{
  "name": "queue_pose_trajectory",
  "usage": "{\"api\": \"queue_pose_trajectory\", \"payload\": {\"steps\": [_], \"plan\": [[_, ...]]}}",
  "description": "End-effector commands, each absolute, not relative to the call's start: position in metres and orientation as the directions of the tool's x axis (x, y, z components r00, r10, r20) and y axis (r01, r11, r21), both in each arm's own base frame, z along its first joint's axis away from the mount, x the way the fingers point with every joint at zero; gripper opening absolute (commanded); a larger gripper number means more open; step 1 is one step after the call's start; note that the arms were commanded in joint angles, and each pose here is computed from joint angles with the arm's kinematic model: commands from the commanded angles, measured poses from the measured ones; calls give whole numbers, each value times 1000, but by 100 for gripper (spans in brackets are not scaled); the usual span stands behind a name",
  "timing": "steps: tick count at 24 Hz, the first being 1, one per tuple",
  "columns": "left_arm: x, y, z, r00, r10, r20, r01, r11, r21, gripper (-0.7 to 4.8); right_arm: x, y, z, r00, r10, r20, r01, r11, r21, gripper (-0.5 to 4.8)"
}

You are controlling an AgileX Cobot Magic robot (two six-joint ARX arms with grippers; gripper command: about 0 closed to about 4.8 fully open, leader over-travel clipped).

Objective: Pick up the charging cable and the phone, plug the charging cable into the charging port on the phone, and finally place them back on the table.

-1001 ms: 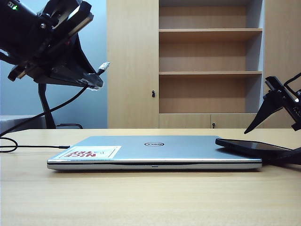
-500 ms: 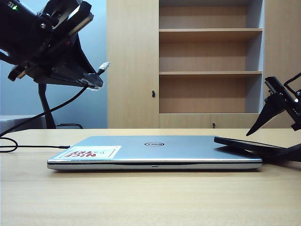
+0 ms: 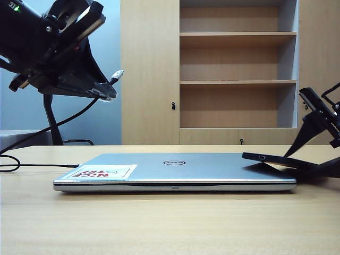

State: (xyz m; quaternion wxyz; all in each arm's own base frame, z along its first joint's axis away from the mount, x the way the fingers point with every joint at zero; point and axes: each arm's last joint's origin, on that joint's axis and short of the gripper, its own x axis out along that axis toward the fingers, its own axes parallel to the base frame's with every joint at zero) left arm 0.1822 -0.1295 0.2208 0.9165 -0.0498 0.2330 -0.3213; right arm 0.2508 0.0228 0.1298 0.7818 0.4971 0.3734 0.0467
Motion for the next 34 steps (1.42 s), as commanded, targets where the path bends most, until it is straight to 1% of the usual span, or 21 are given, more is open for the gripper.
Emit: {"api": "queue_pose_trajectory", "payload": {"steps": [1, 3, 6, 9, 10, 13, 17, 20, 24, 27, 28, 30, 34], "plan": [[183, -130, 224, 691, -620, -373, 572, 784, -244, -6, 246, 21, 120, 690, 412, -595, 361, 518, 776, 62], [183, -130, 224, 690, -620, -373, 572, 784, -244, -6, 246, 21, 120, 690, 412, -595, 360, 518, 776, -4], [183, -130, 224, 690, -619, -375, 571, 784, -244, -6, 246, 21, 121, 694, 410, -593, 329, 551, 766, -4], [182, -130, 224, 689, -619, -377, 571, 784, -244, -6, 248, 21, 123, 707, 414, -573, 269, 592, 760, -4], [182, -130, 223, 689, -618, -379, 570, 784, -244, -6, 249, 21, 126, 720, 418, -553, 231, 608, 760, -4], [182, -130, 223, 689, -618, -379, 570, 785, -244, -6, 251, 21, 140, 752, 418, -510, 151, 644, 750, -4], [182, -130, 223, 689, -618, -379, 570, 785, -244, -6, 252, 21, 164, 752, 413, -513, 104, 694, 712, -4], [182, -130, 223, 689, -618, -379, 570, 784, -244, -6, 250, 20, 197, 716, 391, -578, 73, 782, 619, -4], [182, -130, 223, 688, -618, -379, 570, 784, -244, -6, 243, 19, 226, 662, 357, -659, 41, 861, 507, -4], [182, -130, 223, 689, -618, -379, 570, 784, -244, -6, 235, 18, 248, 553, 309, -774, 59, 912, 406, -4], [182, -130, 223, 689, -618, -379, 570, 785, -244, -6, 231, 18, 256, 512, 261, -818, 64, 939, 339, -4], [182, -130, 223, 689, -618, -379, 570, 784, -244, -6, 227, 23, 263, 470, 205, -859, 38, 967, 252, -4], [182, -130, 223, 688, -618, -379, 570, 784, -244, -6, 221, 40, 261, 431, 126, -894, -16, 991, 132, -4]]}}
